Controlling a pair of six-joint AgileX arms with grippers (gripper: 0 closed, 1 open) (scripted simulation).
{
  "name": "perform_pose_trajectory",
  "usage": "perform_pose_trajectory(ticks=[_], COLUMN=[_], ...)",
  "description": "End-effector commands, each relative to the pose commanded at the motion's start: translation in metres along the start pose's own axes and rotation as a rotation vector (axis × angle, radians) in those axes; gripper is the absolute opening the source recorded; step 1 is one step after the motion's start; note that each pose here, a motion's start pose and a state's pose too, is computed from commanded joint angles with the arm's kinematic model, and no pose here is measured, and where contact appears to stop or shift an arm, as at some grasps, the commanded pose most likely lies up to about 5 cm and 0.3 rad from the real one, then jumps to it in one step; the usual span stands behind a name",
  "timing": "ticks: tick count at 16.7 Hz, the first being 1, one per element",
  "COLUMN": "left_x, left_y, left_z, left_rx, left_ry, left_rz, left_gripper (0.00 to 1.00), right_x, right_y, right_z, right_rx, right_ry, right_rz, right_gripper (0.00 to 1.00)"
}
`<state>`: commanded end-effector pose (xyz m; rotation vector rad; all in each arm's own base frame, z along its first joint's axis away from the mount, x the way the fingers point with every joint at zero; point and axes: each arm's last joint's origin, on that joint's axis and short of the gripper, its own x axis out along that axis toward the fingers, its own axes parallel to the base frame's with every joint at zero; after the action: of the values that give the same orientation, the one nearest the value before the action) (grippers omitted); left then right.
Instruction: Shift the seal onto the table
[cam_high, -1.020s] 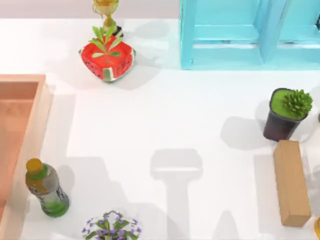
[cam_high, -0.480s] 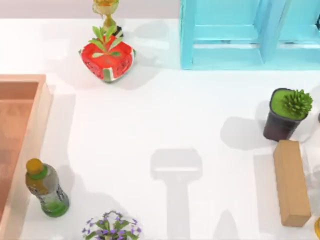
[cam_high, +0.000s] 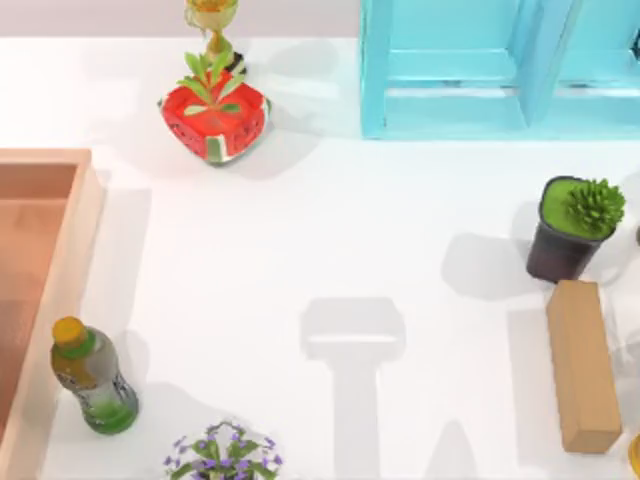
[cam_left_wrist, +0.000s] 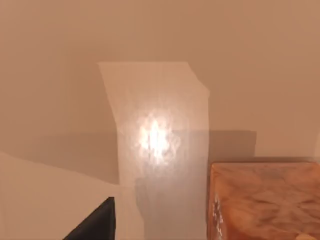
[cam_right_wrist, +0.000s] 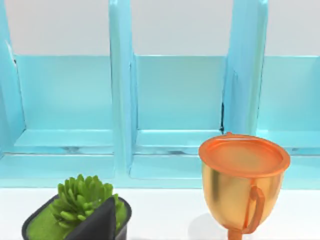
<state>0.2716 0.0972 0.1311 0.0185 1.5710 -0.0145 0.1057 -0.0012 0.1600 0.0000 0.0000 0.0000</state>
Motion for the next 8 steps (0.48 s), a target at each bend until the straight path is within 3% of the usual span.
perform_pose_trajectory(ticks=[1, 8], left_x=[0.0000, 0.0000], left_y=[0.0000, 0.0000], left_z=[0.0000, 0.0000], left_rx=[0.000, 0.000], left_ry=[0.000, 0.000], left_rz=[0.000, 0.000], left_gripper=[1.00, 0.47], right_x=[0.0000, 0.0000], right_y=[0.0000, 0.0000], right_z=[0.0000, 0.0000], right_rx=[0.000, 0.000], right_ry=[0.000, 0.000], right_rz=[0.000, 0.000], right_gripper=[1.00, 1.00])
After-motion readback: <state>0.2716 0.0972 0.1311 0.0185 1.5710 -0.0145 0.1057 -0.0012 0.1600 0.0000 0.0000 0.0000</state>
